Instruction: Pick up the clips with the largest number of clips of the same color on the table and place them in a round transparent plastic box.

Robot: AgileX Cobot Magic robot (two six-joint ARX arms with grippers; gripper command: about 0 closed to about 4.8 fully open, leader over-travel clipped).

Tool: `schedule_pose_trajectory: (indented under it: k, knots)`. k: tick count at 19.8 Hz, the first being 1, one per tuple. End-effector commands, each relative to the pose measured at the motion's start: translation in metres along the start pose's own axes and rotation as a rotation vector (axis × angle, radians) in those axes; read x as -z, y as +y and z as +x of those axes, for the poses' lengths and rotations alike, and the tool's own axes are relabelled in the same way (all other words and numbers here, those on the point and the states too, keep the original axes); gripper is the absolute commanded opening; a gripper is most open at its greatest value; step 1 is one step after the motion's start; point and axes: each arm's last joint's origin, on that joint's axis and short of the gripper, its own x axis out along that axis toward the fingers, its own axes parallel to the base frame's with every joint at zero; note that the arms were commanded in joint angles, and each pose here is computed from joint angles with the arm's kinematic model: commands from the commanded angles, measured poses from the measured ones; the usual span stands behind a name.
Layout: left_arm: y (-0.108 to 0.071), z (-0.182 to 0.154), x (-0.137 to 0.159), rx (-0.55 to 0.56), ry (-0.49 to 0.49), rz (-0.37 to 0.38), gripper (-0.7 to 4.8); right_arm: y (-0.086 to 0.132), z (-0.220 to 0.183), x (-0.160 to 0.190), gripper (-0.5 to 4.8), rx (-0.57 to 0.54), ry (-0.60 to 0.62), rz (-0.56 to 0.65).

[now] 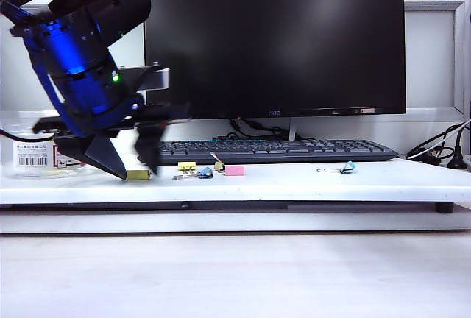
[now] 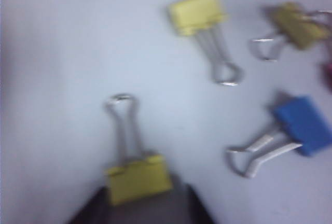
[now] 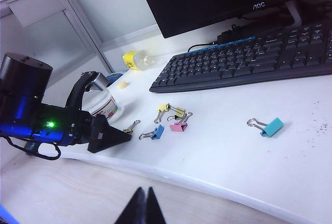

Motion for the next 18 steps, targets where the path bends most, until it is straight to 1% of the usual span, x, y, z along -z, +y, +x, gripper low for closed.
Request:
schedule_pose_trajectory:
  k: [1, 5, 6, 7, 13, 14, 15, 16, 17, 18]
  knots:
    - [0.0054, 0.0055, 0.0225, -0.034, 0.18, 0.029, 2.05, 0.0016, -0.0003, -0.0027, -0.06, -0.013, -0.014, -0.01]
    - [0.0055, 0.0054, 0.0229, -0.035, 0.185, 0.031, 2.0, 0.0016, -0.0003, -0.0027, -0.06, -0.012, -0.014, -0.01]
    - [0.0055, 0.0054, 0.023, -0.035, 0.186, 0.031, 1.66, 0.0016, -0.0003, -0.0028, -0.06, -0.012, -0.014, -0.011]
    - [0.0056, 0.0053, 0.0231, -0.035, 0.187, 0.032, 1.54, 0.0016, -0.0003, -0.0027, -0.06, -0.012, -0.014, -0.01]
    - [0.0054, 0.0053, 0.023, -0.033, 0.186, 0.042, 1.51, 0.0016, -0.0003, -0.0027, -0.06, -0.012, -0.014, -0.01]
    - [0.0053, 0.0054, 0.0227, -0.032, 0.184, 0.042, 1.52, 0.0016, -0.0003, -0.0027, -0.06, -0.012, -0.014, -0.01]
    - [0.0051, 0.0054, 0.022, -0.03, 0.176, 0.042, 1.67, 0.0016, -0.0003, -0.0027, -0.06, -0.012, -0.014, -0.01]
    - [0.0048, 0.0055, 0.0212, -0.029, 0.17, 0.034, 2.01, 0.0016, -0.0003, -0.0027, -0.06, -0.012, -0.014, -0.01]
    - [0.0044, 0.0052, 0.0197, -0.029, 0.166, 0.019, 2.15, 0.0016, -0.0003, -0.0028, -0.06, -0.012, -0.014, -0.01]
    - [0.0039, 0.0048, 0.0177, -0.028, 0.158, 0.006, 2.15, 0.0016, -0.0003, -0.0027, -0.06, -0.012, -0.014, -0.01]
